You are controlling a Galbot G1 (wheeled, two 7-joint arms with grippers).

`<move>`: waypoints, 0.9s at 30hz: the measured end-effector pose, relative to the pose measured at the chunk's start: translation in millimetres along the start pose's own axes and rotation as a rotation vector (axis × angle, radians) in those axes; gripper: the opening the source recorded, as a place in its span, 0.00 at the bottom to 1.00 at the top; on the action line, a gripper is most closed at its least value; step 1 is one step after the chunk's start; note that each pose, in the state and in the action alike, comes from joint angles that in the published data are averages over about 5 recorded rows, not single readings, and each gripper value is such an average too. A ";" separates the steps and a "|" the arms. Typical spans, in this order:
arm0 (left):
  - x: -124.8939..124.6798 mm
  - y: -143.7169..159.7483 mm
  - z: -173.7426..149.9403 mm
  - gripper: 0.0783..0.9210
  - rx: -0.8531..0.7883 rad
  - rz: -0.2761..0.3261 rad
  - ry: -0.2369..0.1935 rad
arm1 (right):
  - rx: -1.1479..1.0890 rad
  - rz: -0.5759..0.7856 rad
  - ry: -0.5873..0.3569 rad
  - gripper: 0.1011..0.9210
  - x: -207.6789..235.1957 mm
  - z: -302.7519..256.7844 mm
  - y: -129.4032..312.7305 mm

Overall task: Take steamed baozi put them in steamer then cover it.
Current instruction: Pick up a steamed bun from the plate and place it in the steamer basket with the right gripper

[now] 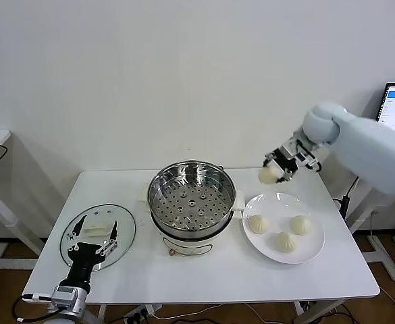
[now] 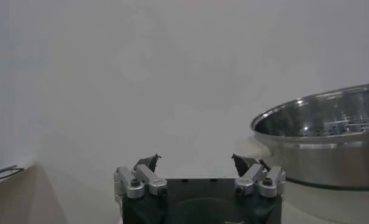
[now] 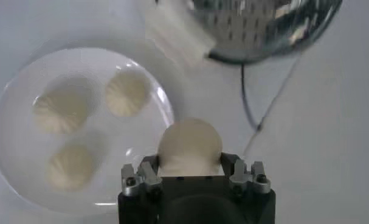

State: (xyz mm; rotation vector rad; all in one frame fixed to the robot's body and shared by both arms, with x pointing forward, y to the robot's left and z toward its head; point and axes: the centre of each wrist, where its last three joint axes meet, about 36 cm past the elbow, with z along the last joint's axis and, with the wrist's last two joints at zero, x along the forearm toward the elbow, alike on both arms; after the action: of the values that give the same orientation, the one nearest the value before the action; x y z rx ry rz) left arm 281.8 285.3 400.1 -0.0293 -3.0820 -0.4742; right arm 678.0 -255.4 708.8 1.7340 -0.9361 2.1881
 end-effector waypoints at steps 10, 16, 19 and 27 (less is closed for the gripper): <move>0.4 7.8 2.8 0.88 -0.011 -0.009 0.008 | 0.366 -0.003 -0.047 0.69 6.0 -47.7 -82.9; 1.2 13.3 5.9 0.88 -0.014 -0.018 0.016 | 0.493 -0.003 -0.076 0.69 -9.1 -68.8 -122.2; 1.5 15.4 6.1 0.88 -0.016 -0.021 0.017 | 0.535 -0.004 -0.093 0.69 -22.4 -76.5 -136.8; 2.2 21.3 9.2 0.88 -0.020 -0.030 0.026 | 0.574 -0.001 -0.115 0.69 -59.4 -83.2 -160.8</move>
State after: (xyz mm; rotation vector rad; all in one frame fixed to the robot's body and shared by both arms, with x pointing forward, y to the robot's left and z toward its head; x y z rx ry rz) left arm 279.9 308.3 397.8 0.0225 -3.0566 -0.5022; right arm 711.5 -68.0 700.9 2.1029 -0.3296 2.5480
